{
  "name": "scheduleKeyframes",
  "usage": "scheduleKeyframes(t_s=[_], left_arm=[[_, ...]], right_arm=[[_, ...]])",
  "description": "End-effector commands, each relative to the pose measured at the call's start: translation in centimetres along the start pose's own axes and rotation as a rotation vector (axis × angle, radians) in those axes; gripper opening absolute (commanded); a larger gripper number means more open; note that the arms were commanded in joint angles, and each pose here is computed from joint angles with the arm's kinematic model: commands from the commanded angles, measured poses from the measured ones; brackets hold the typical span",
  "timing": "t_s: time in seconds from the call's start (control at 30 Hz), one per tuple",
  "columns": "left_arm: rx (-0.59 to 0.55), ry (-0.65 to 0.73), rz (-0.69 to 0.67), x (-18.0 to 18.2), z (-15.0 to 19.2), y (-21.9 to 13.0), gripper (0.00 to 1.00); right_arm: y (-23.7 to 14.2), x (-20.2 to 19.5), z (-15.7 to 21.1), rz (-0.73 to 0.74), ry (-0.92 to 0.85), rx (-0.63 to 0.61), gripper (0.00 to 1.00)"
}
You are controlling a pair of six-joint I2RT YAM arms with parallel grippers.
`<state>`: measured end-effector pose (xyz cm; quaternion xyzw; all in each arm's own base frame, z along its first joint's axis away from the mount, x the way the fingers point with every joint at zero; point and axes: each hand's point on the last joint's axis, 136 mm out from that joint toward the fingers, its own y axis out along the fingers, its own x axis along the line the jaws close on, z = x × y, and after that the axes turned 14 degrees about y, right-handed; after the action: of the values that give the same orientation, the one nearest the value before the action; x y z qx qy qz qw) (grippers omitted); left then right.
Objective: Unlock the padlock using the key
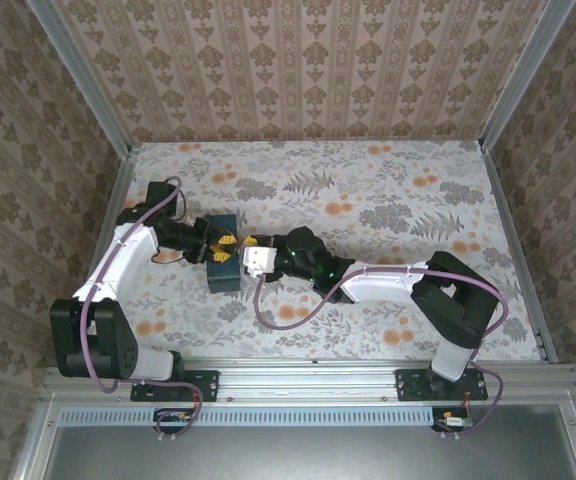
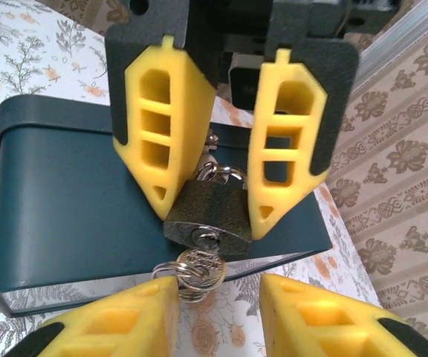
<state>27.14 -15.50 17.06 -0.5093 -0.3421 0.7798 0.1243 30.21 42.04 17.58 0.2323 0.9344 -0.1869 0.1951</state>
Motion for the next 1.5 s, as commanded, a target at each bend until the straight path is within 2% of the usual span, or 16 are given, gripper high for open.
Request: scheduleKeyframes(t_s=[0.0,0.4,0.93,1.3,1.47], left_arm=[[-0.007,0.046,0.064,-1.9,0.8,-1.1,0.07],[0.003,0.054,0.064,-2.0,1.1,-0.8,0.07],[-0.006,0.054,0.051,-1.7,1.1,-1.0,0.07],[-0.007,0.054,0.051,-1.7,1.2,-1.0,0.07],[-0.011,0.049,0.044,-1.4,1.1,-1.0,0.07]], right_arm=[[0.7,0.4,0.1,-0.007,-0.019,0.006,0.34],[1.3,-0.2,-0.8,0.042,-0.019,-0.024,0.3],[0.4,-1.8,-1.8,0.101,-0.03,-0.044,0.34],[0.2,-1.8,-3.2,0.09,-0.026,-0.073,0.29],[-0.3,-2.0,-3.7,0.092,-0.02,-0.079,0.35]])
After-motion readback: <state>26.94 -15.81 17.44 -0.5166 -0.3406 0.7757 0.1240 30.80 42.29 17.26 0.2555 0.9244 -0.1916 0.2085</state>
